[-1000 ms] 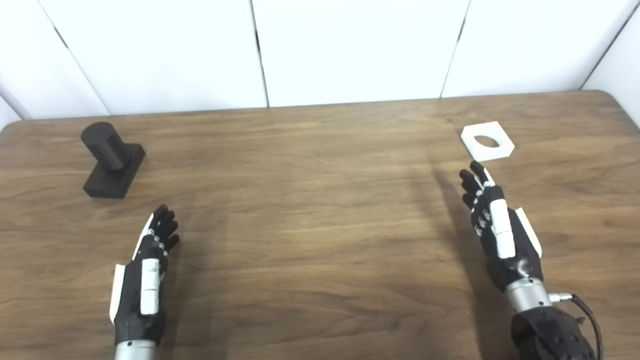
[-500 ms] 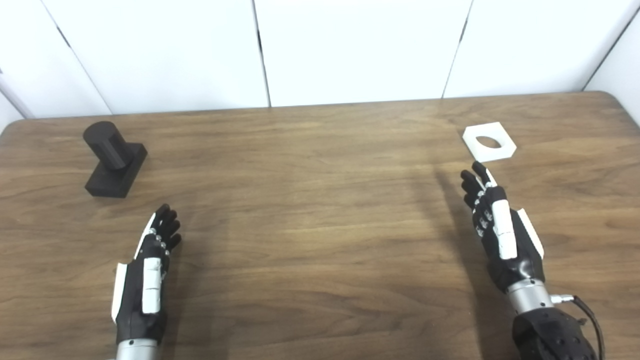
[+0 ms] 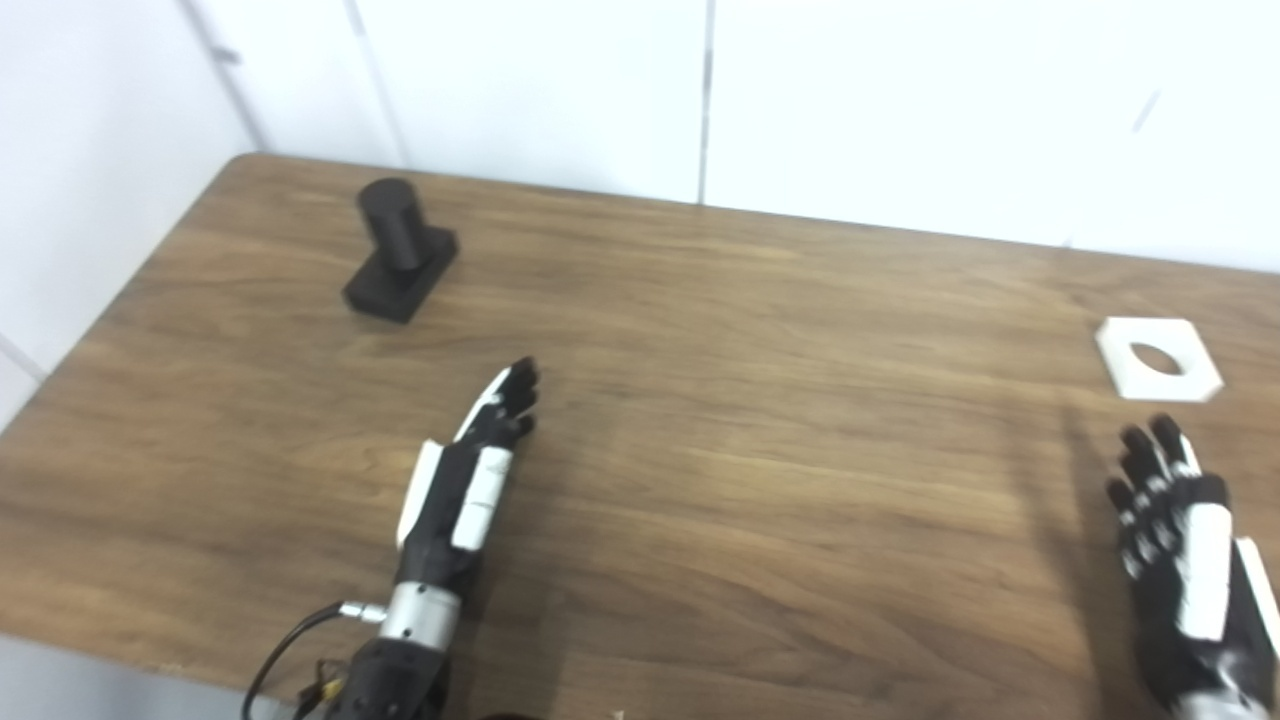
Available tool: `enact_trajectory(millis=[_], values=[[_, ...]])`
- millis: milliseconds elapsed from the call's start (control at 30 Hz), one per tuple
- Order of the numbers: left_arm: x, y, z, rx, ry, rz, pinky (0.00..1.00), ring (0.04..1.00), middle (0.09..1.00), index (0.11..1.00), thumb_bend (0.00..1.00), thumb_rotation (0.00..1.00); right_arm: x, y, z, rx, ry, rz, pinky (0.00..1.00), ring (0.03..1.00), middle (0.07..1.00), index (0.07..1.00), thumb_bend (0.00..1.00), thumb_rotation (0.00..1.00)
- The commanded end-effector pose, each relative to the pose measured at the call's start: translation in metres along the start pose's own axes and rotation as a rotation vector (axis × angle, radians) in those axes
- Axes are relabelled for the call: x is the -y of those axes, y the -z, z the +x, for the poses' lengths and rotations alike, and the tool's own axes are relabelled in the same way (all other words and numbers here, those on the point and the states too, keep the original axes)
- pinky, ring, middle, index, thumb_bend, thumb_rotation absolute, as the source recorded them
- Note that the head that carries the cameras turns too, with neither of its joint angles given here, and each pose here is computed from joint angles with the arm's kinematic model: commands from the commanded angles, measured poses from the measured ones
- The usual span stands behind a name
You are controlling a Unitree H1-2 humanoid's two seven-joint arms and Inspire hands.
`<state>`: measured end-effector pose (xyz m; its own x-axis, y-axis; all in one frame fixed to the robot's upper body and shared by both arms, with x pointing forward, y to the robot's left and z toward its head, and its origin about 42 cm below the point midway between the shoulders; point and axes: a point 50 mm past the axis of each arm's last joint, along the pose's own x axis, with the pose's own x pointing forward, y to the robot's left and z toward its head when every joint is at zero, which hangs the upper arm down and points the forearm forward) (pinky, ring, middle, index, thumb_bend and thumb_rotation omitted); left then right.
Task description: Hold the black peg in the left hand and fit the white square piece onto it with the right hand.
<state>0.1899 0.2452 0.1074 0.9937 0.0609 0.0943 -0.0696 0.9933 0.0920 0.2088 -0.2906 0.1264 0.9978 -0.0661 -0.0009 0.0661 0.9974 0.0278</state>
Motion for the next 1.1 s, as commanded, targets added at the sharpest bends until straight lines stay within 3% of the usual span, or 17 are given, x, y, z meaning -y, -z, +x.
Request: enact_trajectory(millis=[0,333,500,767,900,1000,1033,1067], values=[[0.024,-0.006,-0.002,0.036,-0.04,-0.059,0.89,0.933,0.942,0.928,0.65,0.95,0.003,-0.012,0.004,0.078,-0.012,0.003,1.0,1.0,0.971,1.0,0.47,1.0],[0.035,0.002,-0.005,0.016,-0.05,-0.032,0.87,0.92,0.934,0.919,0.68,0.96,0.006,-0.011,0.002,0.058,-0.011,-0.003,1.0,1.0,0.984,1.0,0.51,1.0],[0.041,0.003,-0.006,0.022,-0.05,-0.051,0.88,0.923,0.933,0.913,0.64,0.92,0.008,-0.009,0.002,0.063,-0.022,-0.016,1.0,1.0,0.973,0.997,0.6,1.0],[0.04,0.002,-0.009,-0.003,-0.07,-0.015,0.93,0.941,0.939,0.928,0.67,0.88,0.011,-0.007,-0.001,0.057,-0.028,-0.012,1.0,0.993,0.972,0.987,0.7,1.0],[0.031,-0.012,-0.007,0.031,-0.108,0.068,0.95,0.954,0.941,0.929,0.57,0.72,0.013,-0.005,-0.002,0.062,-0.029,-0.006,1.0,0.999,0.968,0.99,0.71,1.0],[0.019,-0.03,-0.002,0.067,-0.163,0.053,0.93,0.942,0.934,0.93,0.57,0.5,0.014,-0.003,-0.003,0.059,-0.028,-0.013,1.0,0.994,0.957,0.976,0.75,1.0],[0.014,-0.036,0.0,0.076,-0.179,0.09,0.91,0.936,0.93,0.92,0.58,0.36,0.014,-0.002,-0.003,0.06,-0.03,-0.009,1.0,0.988,0.954,0.969,0.75,1.0],[0.009,-0.041,0.002,0.084,-0.19,0.115,0.87,0.915,0.92,0.914,0.59,0.37,0.014,-0.002,-0.003,0.061,-0.031,-0.005,1.0,0.987,0.954,0.964,0.75,1.0]])
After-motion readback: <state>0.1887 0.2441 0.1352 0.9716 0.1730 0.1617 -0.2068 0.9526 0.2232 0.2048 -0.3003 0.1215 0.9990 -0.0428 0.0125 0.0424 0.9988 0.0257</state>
